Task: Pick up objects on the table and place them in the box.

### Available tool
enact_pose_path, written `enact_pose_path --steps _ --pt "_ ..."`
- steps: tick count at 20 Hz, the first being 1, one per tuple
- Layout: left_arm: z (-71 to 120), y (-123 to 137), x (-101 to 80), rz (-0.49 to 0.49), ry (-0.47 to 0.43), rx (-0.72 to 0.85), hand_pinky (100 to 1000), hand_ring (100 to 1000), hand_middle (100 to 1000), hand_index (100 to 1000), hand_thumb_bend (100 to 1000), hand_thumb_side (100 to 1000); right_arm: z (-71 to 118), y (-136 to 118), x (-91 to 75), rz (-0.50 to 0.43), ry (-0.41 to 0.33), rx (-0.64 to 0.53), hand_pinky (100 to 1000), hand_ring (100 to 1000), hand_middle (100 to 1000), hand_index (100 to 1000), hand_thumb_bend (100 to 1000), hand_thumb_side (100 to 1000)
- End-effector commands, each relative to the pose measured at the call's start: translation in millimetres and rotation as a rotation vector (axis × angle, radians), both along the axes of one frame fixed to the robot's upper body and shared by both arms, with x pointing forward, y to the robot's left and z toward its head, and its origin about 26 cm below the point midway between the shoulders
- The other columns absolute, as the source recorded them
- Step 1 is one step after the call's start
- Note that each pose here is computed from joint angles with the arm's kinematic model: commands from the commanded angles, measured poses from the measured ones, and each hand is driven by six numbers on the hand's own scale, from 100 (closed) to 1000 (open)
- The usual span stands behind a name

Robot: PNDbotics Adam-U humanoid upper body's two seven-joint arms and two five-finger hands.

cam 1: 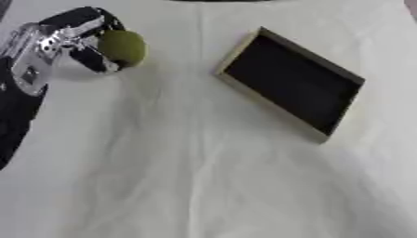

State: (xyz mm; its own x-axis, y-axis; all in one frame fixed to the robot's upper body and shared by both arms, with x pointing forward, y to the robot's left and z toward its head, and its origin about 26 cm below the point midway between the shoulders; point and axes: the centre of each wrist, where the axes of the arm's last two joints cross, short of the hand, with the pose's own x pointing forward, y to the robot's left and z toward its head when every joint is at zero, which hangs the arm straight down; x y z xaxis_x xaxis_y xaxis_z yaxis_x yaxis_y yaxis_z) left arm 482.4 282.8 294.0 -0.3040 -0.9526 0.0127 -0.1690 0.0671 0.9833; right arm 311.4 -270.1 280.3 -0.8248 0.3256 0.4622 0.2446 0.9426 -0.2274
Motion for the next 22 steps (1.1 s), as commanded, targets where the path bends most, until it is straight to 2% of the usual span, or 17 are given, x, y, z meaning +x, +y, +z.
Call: enact_pose_path --steps 1,6,10,18,22 --pt "17.2 0 -5.3 0.023 -0.173 0.010 558 596 539 624 279 100 7.2 0 -5.0 0.003 -0.025 -0.011 847 706 665 766 100 770" --pt "30.5 -15 -19.6 -0.069 -0.280 0.078 559 600 515 631 282 100 6.6 -2 -5.2 -0.004 -0.025 -0.009 846 705 664 766 100 768" --pt "50.9 -38 -44.5 -0.199 -0.337 0.135 565 601 509 631 286 100 6.1 -4 -5.5 -0.013 -0.027 -0.006 845 705 664 766 100 761" --pt "68.7 -107 -100.9 -0.510 -0.362 0.222 576 608 515 638 305 100 7.8 -5 -5.7 -0.019 -0.041 0.000 845 706 666 767 100 737" --pt "70.7 -139 -117.2 -0.622 -0.340 0.210 578 610 516 639 310 100 10.7 -7 -5.9 -0.027 -0.063 0.015 844 707 670 768 100 715"
